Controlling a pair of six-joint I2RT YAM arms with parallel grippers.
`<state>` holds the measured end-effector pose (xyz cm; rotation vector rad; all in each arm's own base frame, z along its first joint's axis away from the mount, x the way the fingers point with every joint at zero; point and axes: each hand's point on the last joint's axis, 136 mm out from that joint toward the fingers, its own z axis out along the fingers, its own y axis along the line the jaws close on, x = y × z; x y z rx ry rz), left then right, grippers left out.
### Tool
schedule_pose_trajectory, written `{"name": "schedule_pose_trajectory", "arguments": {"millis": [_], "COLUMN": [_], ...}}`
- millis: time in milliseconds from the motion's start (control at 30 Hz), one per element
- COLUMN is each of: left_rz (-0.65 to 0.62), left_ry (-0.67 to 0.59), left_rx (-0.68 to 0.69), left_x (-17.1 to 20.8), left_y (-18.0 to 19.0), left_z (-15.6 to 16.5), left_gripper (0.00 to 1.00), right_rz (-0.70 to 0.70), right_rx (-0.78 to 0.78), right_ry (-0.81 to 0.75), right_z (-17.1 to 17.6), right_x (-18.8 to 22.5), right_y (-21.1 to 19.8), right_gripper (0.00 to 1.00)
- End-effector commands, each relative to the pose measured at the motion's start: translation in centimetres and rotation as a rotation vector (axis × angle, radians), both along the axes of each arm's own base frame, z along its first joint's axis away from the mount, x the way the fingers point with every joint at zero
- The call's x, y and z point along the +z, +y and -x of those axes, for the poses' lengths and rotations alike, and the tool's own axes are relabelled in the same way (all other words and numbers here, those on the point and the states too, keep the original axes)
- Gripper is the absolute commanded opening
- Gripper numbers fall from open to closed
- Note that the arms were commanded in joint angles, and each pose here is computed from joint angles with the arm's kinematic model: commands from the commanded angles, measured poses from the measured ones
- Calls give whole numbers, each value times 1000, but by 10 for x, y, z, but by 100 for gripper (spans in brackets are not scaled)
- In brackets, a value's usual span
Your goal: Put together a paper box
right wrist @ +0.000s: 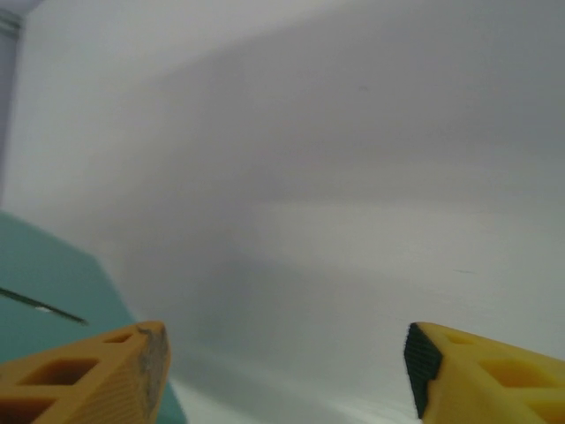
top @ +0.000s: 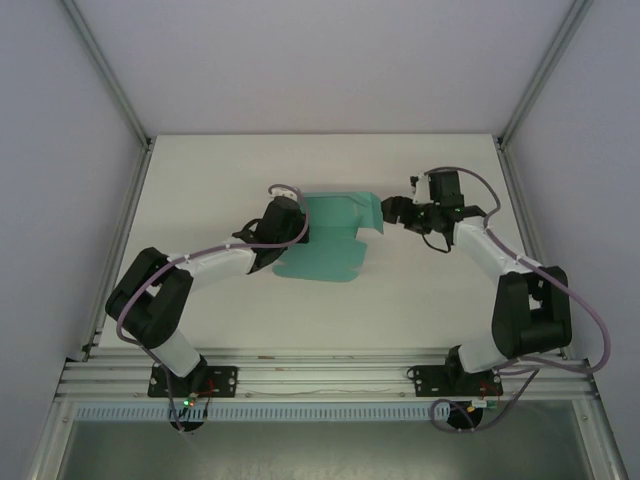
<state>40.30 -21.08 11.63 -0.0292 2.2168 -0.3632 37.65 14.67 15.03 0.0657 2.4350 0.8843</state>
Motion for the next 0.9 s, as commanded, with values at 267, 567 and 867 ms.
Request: {"name": "schedule_pose_trajectory", "arguments": {"millis": [267,567,867], "left_rz": [-19,-8,-51], "left_ry": [-29,-19,2], "left_rx": [2,5,52], "left_x": [4,4,-3], "left_y": [1,-2,9], "left_z": [-3,-5,-5], "left_gripper": [0,0,0], "right_rz": [-211,-152,-93], "right_rx": [307,272,328], "right_ry": [-127,-70,-82], "right_z": [19,8,33], "right_x": [48,28,29], "right_y": [63,80,72], "right_gripper": [61,57,54]}}
